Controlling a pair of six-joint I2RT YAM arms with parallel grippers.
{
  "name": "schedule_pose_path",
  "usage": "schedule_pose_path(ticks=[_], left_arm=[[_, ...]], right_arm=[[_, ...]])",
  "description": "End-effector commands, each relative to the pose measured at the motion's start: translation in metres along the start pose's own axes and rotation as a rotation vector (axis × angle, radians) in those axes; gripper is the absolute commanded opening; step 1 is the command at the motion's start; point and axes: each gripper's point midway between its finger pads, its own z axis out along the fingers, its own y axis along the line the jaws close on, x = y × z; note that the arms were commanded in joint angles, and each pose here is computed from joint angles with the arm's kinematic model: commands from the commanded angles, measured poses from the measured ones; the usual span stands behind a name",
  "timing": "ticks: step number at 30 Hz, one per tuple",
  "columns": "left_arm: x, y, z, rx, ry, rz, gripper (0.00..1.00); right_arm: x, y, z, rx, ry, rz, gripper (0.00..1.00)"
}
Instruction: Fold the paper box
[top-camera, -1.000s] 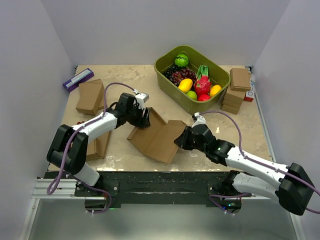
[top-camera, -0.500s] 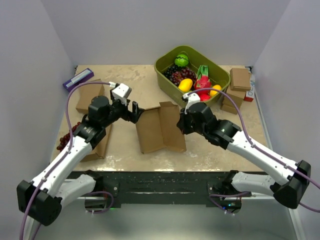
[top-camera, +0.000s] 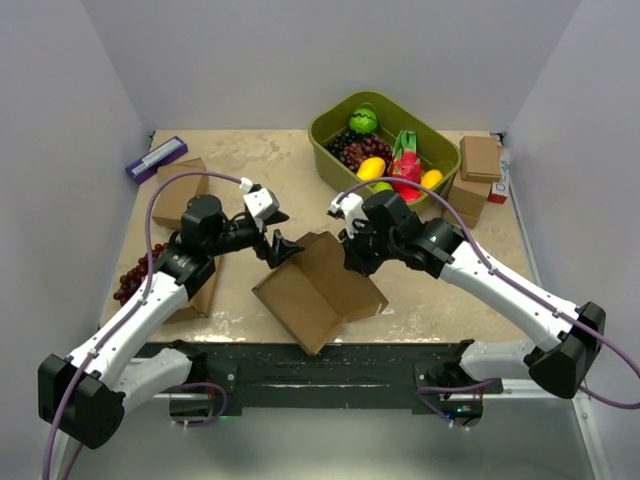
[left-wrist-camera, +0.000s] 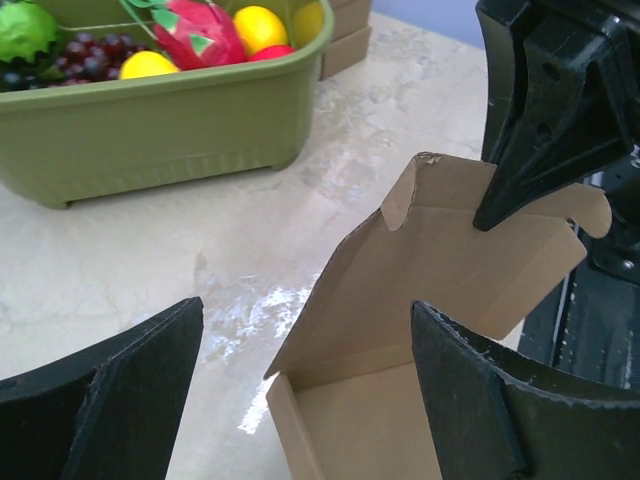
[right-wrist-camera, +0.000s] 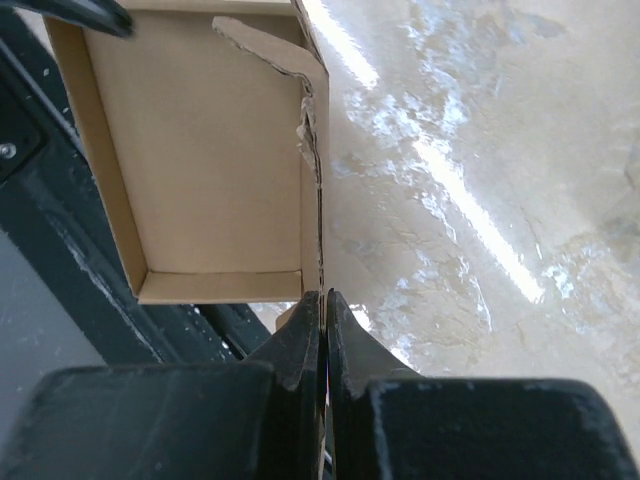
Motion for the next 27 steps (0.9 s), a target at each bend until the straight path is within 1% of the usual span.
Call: schedule_pose_path(ticks=[1,5,6,9,12,13,14,15,17,18,19,20,21,22,23,24,25,26,27], left_arm=[[0.005,-0.019,0.004,0.138,0.007,0.018,0.89],[0.012,-0.019,0.008,0.143,0.029,0.001,0.88],[0.012,-0.027,0.009,0.182,0.028,-0.006,0.87],[0.021,-0.037,0.016,0.222,0.064,-0.024,0.82],[0.028,-0.043,0.023,0.229,0.100,-0.020,0.63],[0.026,-0.044,0.024,0.224,0.102,-0.013,0.50],[0.027,-0.044,0.025,0.217,0.107,-0.012,0.44],[0.028,-0.042,0.025,0.200,0.109,-0.008,0.33],[0.027,-0.041,0.025,0.192,0.106,-0.005,0.24],[0.027,-0.040,0.025,0.185,0.106,-0.005,0.17],[0.028,-0.039,0.025,0.182,0.109,-0.007,0.14],[0.029,-0.039,0.025,0.182,0.110,-0.011,0.12],[0.029,-0.038,0.026,0.178,0.110,-0.009,0.05],[0.030,-0.037,0.027,0.171,0.114,-0.010,0.01],[0.029,-0.035,0.027,0.160,0.114,-0.009,0.00],[0.029,-0.029,0.028,0.124,0.114,-0.007,0.00],[0.026,-0.024,0.027,0.098,0.106,-0.003,0.00],[0.026,-0.020,0.027,0.068,0.105,-0.003,0.00],[0.026,-0.010,0.027,0.005,0.103,-0.007,0.00]], right_arm=[[-0.014,0.015,-0.010,-0.101,-0.032,-0.086,0.00],[-0.012,0.022,-0.009,-0.143,-0.027,-0.101,0.00],[-0.013,0.023,-0.008,-0.152,-0.030,-0.103,0.00],[-0.014,0.024,-0.006,-0.157,-0.035,-0.108,0.00],[-0.013,0.027,-0.002,-0.180,-0.026,-0.114,0.00],[-0.014,0.026,0.000,-0.177,-0.026,-0.117,0.00],[-0.014,0.024,0.001,-0.170,-0.025,-0.116,0.00],[-0.015,0.023,0.002,-0.162,-0.027,-0.117,0.00],[-0.017,0.017,0.002,-0.130,-0.031,-0.112,0.00],[-0.021,0.017,0.002,-0.124,-0.041,-0.113,0.00],[-0.022,0.015,0.001,-0.116,-0.044,-0.108,0.00],[-0.024,0.012,0.001,-0.097,-0.050,-0.105,0.02],[-0.028,0.010,0.000,-0.085,-0.065,-0.105,0.06],[-0.030,0.006,-0.002,-0.061,-0.072,-0.091,0.21],[-0.033,0.000,-0.003,-0.030,-0.084,-0.073,0.31],[-0.038,-0.013,-0.005,0.039,-0.105,-0.054,0.40],[-0.044,-0.020,-0.011,0.085,-0.136,0.006,0.53],[-0.048,-0.033,-0.015,0.148,-0.165,0.055,0.59],[-0.052,-0.046,-0.017,0.218,-0.202,0.099,0.66]])
